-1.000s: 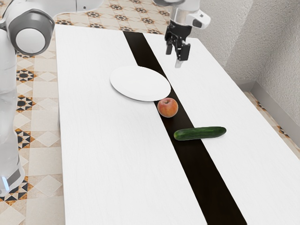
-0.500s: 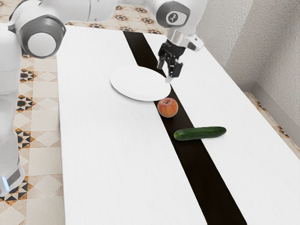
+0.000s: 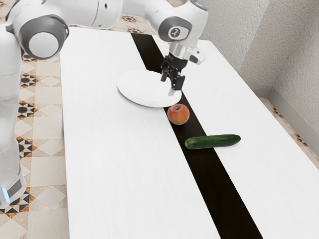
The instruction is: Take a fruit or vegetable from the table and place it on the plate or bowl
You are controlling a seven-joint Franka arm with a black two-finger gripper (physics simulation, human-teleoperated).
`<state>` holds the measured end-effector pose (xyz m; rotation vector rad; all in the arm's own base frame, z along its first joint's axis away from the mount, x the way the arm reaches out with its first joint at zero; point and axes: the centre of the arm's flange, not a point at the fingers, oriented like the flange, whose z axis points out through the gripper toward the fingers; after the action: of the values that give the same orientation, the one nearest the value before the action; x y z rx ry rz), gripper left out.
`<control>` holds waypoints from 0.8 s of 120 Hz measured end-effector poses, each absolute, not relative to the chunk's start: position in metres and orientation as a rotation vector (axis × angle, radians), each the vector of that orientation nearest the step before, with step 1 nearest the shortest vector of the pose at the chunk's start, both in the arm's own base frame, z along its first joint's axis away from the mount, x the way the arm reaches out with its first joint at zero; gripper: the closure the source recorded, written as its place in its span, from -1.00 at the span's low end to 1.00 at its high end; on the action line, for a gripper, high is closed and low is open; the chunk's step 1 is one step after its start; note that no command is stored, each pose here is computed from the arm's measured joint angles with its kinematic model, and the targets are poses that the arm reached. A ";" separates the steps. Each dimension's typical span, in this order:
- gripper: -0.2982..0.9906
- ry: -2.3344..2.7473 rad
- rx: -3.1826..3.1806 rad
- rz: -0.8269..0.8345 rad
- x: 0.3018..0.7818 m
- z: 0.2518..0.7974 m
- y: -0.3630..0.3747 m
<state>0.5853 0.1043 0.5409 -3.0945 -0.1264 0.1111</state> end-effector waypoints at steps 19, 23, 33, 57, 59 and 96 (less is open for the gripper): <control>-0.54 -0.133 -3.094 0.057 0.589 0.538 0.110; -0.54 -0.126 -3.094 0.052 0.590 0.537 0.109; -0.54 -0.114 -3.094 0.039 0.593 0.535 0.110; -0.54 -0.116 -3.101 0.041 0.602 0.517 0.124; -0.54 -0.111 -3.102 0.039 0.602 0.516 0.123; -0.54 -0.030 -3.124 0.015 0.623 0.506 0.106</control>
<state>0.6235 0.1059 0.5059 -3.1242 -0.0298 0.0151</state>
